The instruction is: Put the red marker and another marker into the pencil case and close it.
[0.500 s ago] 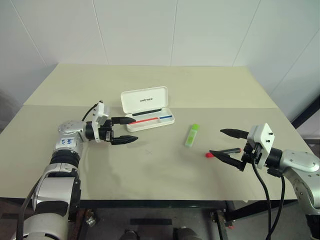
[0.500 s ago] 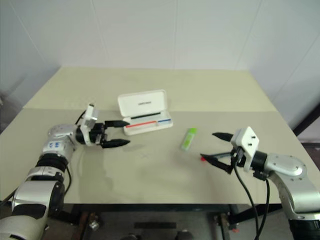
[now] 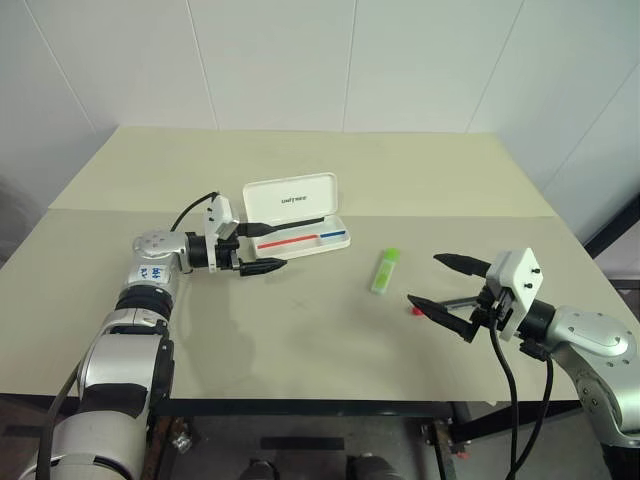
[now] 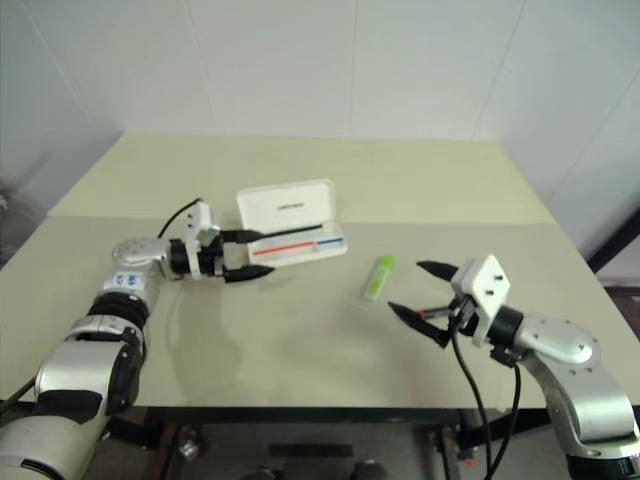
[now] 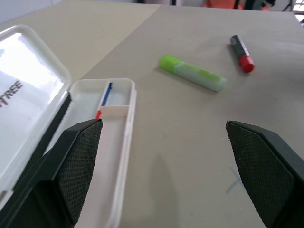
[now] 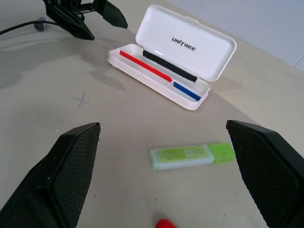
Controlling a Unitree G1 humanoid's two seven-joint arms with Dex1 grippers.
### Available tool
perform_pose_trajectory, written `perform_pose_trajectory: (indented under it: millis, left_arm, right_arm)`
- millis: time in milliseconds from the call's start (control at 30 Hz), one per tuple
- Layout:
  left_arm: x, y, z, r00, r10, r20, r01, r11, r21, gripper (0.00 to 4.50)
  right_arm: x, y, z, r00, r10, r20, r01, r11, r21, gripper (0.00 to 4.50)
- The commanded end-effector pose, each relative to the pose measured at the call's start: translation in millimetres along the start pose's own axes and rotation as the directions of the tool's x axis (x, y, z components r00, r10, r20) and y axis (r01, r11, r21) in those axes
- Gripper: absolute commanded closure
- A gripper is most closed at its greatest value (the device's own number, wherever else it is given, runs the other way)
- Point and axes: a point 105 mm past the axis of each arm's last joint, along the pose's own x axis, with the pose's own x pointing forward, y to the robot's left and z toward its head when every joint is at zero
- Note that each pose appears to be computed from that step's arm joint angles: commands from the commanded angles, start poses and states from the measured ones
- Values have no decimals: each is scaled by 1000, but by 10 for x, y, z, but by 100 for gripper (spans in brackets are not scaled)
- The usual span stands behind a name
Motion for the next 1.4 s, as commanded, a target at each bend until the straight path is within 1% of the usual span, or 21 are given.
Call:
perform_pose_trajectory:
  millis: [33,100,200,233,300,367,467,600,733,800,833,900,967,1067,1100,1133,1167,1400]
  left_arm:
    - [62,25,52,1000,-7,-23,7,1000,14,4]
    - [110,66,0,997,31,-65,-32,999,-11,4]
    - [201,122,-35,990,85,-116,-85,996,2,4]
    - [244,149,-105,975,116,-188,-114,993,22,4]
    - [317,157,-169,956,132,-261,-124,991,46,4]
    - [392,160,-151,954,142,-263,-135,990,44,4]
    - [463,179,-182,937,175,-302,-163,985,64,4]
    - [525,153,-238,924,172,-341,-160,985,63,4]
    - [538,141,-381,880,190,-436,-163,982,100,4]
    - [492,169,-507,817,231,-528,-169,972,165,4]
    - [474,168,-552,792,236,-562,-152,969,193,22]
    - [462,169,-580,779,241,-579,-154,968,196,65]
    - [467,168,-579,781,240,-577,-166,970,178,123]
    - [494,181,-542,792,250,-557,-188,968,167,224]
    - [495,182,-536,793,249,-556,-186,968,168,247]
    - [493,185,-528,795,249,-554,-182,968,174,259]
    - [490,189,-517,797,249,-550,-180,967,178,262]
    - [504,224,-325,844,238,-481,-148,965,218,262]
  right_arm:
    - [34,12,150,998,5,60,-3,1000,-28,0]
    - [42,12,148,998,2,59,0,999,-36,0]
    - [55,-8,164,998,-20,63,23,999,-49,0]
    - [34,6,170,997,-30,65,33,998,-48,0]
    - [-20,35,171,997,-47,67,50,998,-42,0]
    - [-76,65,139,996,-67,56,69,997,-35,0]
    - [-129,85,114,994,-96,44,97,995,-29,0]
    - [-163,104,118,992,-122,41,123,992,-27,0]
    - [-207,105,119,988,-148,34,149,988,-30,0]
    - [-224,104,120,987,-156,31,157,987,-32,0]
    - [-230,104,120,987,-159,30,160,987,-32,0]
    - [-241,104,121,986,-163,27,164,986,-33,0]
    - [-250,100,123,986,-166,25,166,985,-35,0]
    - [-258,82,124,986,-166,23,167,985,-38,0]
    - [-256,75,125,986,-165,22,166,985,-40,0]
    - [-252,66,128,986,-164,22,165,985,-42,0]
    - [-247,59,131,986,-163,23,164,985,-44,0]
    - [-220,-1,151,989,-145,26,146,988,-55,0]
